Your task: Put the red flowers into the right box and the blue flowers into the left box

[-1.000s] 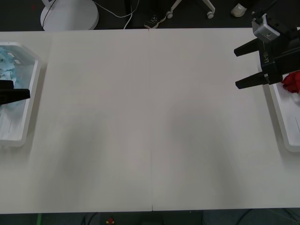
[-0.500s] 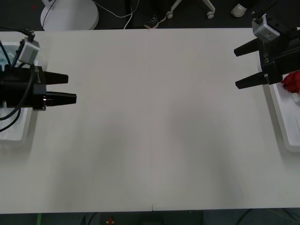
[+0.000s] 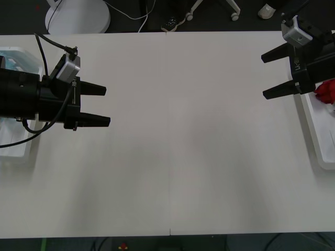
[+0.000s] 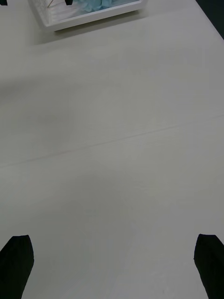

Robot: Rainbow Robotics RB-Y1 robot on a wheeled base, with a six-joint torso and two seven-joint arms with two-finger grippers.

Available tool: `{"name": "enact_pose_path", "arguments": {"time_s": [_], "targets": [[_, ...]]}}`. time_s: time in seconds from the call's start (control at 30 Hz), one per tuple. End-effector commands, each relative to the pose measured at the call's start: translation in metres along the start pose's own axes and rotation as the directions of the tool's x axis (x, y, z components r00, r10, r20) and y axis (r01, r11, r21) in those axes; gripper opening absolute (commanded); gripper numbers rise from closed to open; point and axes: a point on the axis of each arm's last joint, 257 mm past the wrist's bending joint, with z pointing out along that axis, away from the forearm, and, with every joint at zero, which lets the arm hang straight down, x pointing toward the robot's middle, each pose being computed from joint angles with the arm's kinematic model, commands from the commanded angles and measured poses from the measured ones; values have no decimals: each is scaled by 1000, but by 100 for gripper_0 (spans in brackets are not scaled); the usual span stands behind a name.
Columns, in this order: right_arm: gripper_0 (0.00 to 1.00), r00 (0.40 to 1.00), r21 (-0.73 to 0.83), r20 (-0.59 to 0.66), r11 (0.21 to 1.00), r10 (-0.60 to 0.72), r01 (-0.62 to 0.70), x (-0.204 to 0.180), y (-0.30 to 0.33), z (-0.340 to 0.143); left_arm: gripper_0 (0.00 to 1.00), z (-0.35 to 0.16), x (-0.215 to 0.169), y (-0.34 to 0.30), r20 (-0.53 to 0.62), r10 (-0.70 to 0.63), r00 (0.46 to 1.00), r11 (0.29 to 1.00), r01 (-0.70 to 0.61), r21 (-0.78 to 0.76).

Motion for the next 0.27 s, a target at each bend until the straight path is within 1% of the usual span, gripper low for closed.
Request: {"name": "enact_pose_path", "arguments": {"time_s": [0.03,0.27], "targets": [[100,999,11,-13,999,-52,52,-1,0,-4,97,4,-21,-3,22,20,1000,1000,-20,4],[100,999,11,-13,999,-52,52,-1,0,-4,97,4,-22,-4,27,18,999,1000,-18,9]]}}
